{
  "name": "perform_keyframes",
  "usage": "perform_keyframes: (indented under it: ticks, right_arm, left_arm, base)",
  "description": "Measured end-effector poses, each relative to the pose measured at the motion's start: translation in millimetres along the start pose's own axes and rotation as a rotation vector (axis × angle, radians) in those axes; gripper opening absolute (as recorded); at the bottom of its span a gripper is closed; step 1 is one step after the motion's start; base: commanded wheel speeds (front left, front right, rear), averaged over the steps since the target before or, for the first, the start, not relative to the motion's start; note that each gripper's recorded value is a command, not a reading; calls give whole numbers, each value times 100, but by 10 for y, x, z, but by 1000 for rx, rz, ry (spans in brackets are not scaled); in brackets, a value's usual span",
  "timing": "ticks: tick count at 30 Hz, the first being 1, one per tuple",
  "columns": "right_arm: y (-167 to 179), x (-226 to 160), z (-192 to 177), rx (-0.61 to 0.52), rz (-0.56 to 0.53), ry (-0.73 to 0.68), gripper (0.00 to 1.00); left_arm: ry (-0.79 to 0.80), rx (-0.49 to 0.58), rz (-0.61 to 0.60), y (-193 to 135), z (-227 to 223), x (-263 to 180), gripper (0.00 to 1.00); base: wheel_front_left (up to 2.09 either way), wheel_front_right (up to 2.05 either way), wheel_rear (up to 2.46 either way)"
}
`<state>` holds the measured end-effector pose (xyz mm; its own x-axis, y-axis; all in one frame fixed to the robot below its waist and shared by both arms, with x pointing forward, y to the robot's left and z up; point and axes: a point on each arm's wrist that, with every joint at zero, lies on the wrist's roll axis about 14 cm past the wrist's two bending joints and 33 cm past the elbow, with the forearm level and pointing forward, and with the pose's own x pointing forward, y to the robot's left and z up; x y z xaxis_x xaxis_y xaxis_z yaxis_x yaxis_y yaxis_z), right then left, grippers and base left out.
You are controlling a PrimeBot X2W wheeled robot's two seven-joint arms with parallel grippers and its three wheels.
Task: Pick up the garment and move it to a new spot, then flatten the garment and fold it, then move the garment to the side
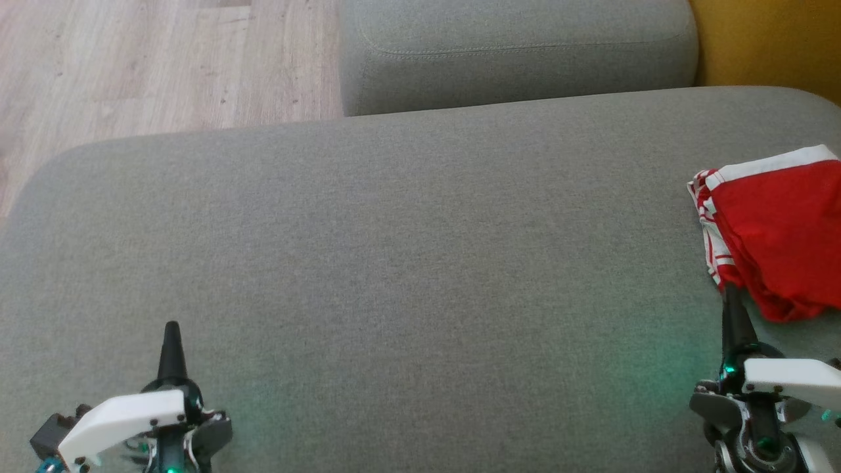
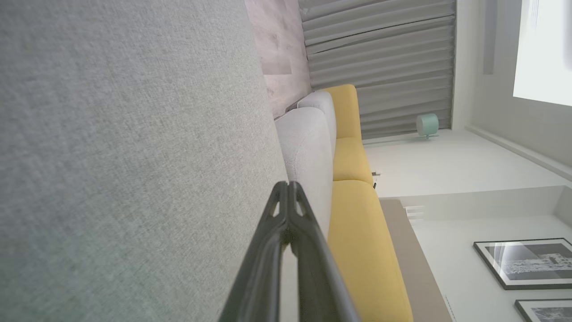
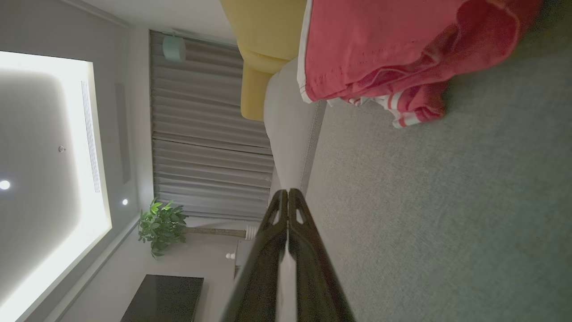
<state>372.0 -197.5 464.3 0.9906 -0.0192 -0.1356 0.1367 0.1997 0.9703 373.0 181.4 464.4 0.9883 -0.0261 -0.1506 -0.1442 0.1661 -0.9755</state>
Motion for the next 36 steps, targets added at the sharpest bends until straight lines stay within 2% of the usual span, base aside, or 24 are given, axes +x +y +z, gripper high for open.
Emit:
perform_keyframes:
  ticks: [17, 36]
  right_arm:
    - [77, -17, 89, 204, 35, -9, 0]
    - [82, -16, 106, 213, 38, -13, 0]
  left_arm:
    - [-2, -162, -52, -101, 74, -2, 0]
    - [-6, -167, -53, -101, 88, -3, 0]
  base:
    - [0, 0, 0]
    - [0, 0, 0]
